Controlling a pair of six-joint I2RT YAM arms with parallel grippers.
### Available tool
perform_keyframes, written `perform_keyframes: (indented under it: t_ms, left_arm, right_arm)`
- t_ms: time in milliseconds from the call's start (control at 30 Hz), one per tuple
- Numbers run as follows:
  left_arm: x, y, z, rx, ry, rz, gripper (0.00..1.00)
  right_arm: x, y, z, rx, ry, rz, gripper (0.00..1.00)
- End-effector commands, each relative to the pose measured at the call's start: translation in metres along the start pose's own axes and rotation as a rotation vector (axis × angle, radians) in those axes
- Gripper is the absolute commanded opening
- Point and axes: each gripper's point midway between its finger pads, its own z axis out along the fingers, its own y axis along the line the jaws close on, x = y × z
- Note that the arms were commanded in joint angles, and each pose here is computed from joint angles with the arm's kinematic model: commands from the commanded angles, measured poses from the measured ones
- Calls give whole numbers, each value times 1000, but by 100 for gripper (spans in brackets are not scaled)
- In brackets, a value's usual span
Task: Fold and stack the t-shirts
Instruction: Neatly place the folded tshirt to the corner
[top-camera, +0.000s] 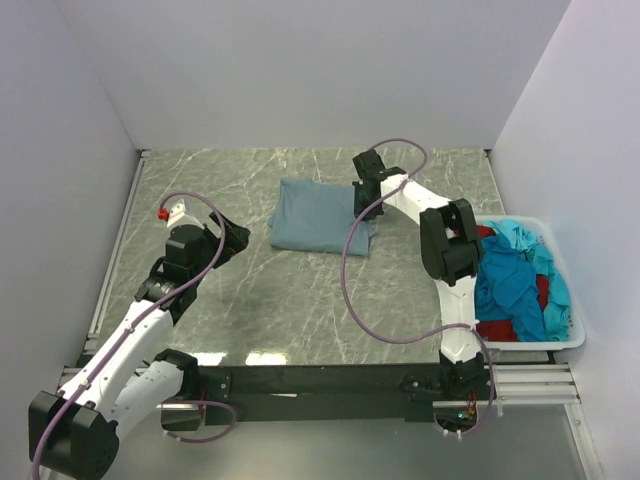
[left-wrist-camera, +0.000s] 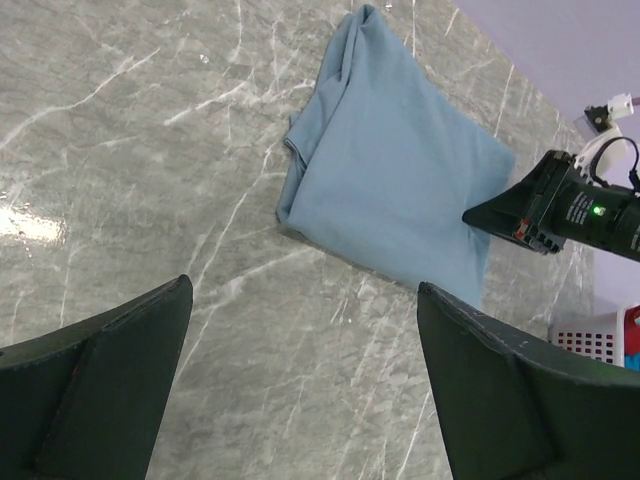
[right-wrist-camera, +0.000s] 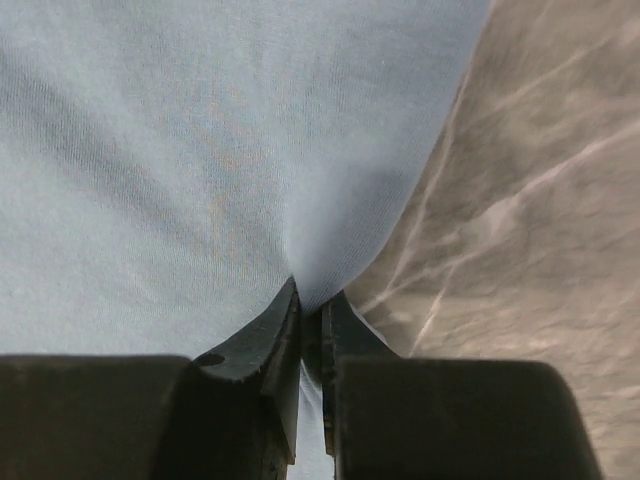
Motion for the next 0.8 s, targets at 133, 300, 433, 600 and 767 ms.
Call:
perform_keyframes:
  t_ms: [133, 300, 433, 600, 767]
  left_arm:
    - [-18, -10, -5, 25, -53, 24, 99]
    - [-19, -20, -4, 70, -55, 16, 99]
    - [-23, -20, 2, 60, -68, 16, 100]
    - [-26, -21, 10, 36, -71, 21, 99]
    - [-28, -24, 21, 27, -60, 37, 99]
  right_arm:
    - [-72, -61, -25, 238, -161, -124, 0]
    - [-110, -116, -37, 307, -201, -76, 0]
    - [-137, -157, -42, 376, -246, -151, 0]
    - [-152, -214, -44, 482, -250, -158, 0]
    - [-168, -265, -44, 537, -287, -102, 0]
